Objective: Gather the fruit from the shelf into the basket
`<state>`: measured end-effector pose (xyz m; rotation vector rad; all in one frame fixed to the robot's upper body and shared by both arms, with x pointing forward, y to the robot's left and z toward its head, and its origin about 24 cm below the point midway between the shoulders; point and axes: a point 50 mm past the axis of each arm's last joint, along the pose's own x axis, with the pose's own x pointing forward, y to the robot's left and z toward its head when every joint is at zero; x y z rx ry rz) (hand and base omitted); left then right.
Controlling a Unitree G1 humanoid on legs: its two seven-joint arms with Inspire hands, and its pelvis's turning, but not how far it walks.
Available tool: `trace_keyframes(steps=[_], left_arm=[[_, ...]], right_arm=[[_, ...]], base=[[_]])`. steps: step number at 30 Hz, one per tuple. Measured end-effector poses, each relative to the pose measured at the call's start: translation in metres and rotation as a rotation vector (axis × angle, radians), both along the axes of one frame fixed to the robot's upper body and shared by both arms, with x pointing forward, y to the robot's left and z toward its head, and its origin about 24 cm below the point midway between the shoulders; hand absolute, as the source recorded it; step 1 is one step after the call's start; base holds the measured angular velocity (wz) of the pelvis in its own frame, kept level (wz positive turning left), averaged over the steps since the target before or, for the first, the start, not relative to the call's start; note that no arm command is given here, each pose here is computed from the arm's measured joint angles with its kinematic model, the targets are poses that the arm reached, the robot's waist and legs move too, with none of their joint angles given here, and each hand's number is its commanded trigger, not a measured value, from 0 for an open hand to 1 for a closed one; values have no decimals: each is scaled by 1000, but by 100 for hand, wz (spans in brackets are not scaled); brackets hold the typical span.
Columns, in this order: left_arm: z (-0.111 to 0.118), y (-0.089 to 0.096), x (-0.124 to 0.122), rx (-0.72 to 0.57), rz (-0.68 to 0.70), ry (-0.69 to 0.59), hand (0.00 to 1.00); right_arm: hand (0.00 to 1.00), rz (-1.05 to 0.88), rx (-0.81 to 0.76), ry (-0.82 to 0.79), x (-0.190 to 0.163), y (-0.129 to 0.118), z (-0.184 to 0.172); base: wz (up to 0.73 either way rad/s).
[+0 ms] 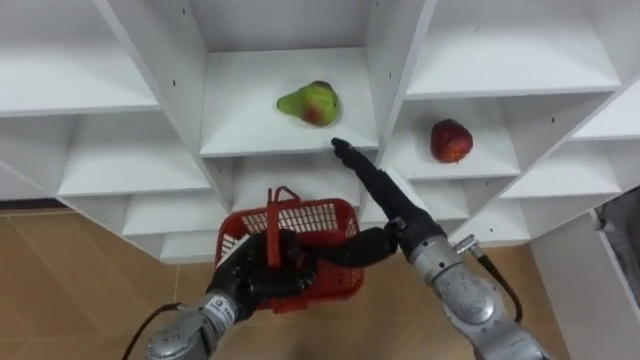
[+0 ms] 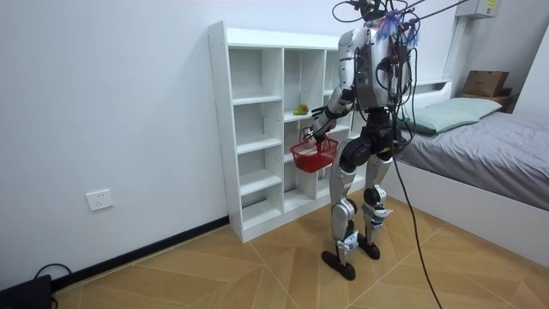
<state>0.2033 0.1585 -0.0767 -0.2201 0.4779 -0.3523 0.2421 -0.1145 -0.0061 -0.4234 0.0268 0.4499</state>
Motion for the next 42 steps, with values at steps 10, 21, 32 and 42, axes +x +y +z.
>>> trace_keyframes(steps=[10,21,32,42], left_arm=[[-8,16,-10,55,27,43,100],[-16,30,-18,104,39,91,100],[-21,34,-23,129,37,114,100],[-23,37,-26,134,43,131,100]], right_arm=[[0,104,-21,-165,-2,3,41],[0,143,-31,-219,-4,2,55],[0,173,-17,-305,-4,8,75],[0,170,-23,-323,-1,7,79]], base=[[4],[0],[4],[2]])
